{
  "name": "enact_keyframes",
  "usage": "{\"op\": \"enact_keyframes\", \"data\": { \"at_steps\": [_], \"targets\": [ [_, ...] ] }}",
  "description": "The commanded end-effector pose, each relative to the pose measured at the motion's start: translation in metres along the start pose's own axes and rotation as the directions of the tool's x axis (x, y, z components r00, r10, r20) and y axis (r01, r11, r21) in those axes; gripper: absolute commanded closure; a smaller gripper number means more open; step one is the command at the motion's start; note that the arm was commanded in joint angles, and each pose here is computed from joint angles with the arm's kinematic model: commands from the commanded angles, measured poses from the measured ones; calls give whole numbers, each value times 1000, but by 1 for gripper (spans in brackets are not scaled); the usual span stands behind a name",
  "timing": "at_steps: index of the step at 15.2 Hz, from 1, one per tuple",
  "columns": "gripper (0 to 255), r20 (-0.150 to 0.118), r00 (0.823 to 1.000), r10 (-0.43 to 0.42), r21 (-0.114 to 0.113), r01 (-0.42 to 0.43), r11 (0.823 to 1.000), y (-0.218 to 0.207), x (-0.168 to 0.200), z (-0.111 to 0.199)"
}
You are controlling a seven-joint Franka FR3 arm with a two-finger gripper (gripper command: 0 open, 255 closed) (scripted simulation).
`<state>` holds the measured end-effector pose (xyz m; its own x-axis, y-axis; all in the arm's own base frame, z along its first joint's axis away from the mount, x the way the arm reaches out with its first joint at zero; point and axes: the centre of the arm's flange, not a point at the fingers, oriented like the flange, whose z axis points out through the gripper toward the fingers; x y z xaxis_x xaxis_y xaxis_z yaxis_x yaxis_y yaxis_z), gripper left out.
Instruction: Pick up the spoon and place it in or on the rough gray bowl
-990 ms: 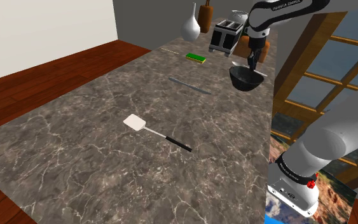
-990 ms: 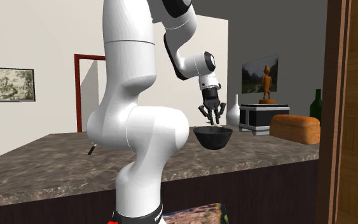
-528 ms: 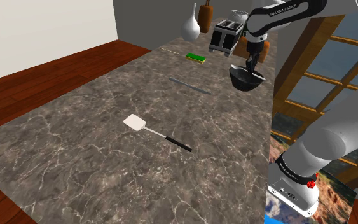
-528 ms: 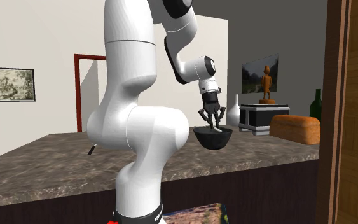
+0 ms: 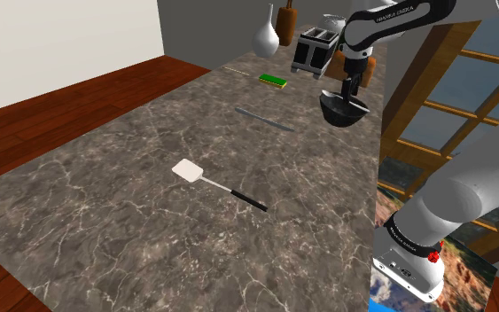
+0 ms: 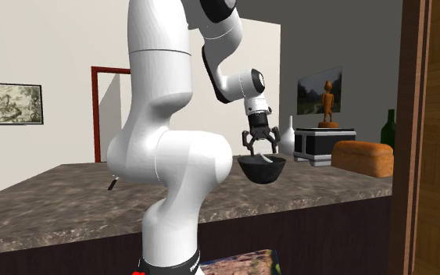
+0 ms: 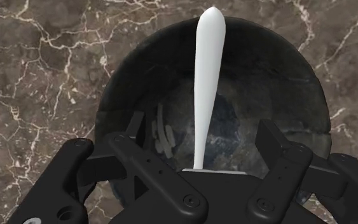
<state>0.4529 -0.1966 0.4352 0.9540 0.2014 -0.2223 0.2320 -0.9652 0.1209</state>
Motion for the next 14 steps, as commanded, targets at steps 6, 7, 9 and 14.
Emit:
{"op": "enact_keyframes", "data": {
  "at_steps": [6, 7, 9, 14],
  "targets": [
    [0, 0, 1000, 0, 0, 0, 1000, 0, 0, -50],
    [0, 0, 1000, 0, 0, 0, 1000, 0, 0, -50],
    [0, 0, 1000, 0, 0, 0, 1000, 0, 0, -50],
    [0, 0, 1000, 0, 0, 0, 1000, 0, 0, -50]
  ]
}}
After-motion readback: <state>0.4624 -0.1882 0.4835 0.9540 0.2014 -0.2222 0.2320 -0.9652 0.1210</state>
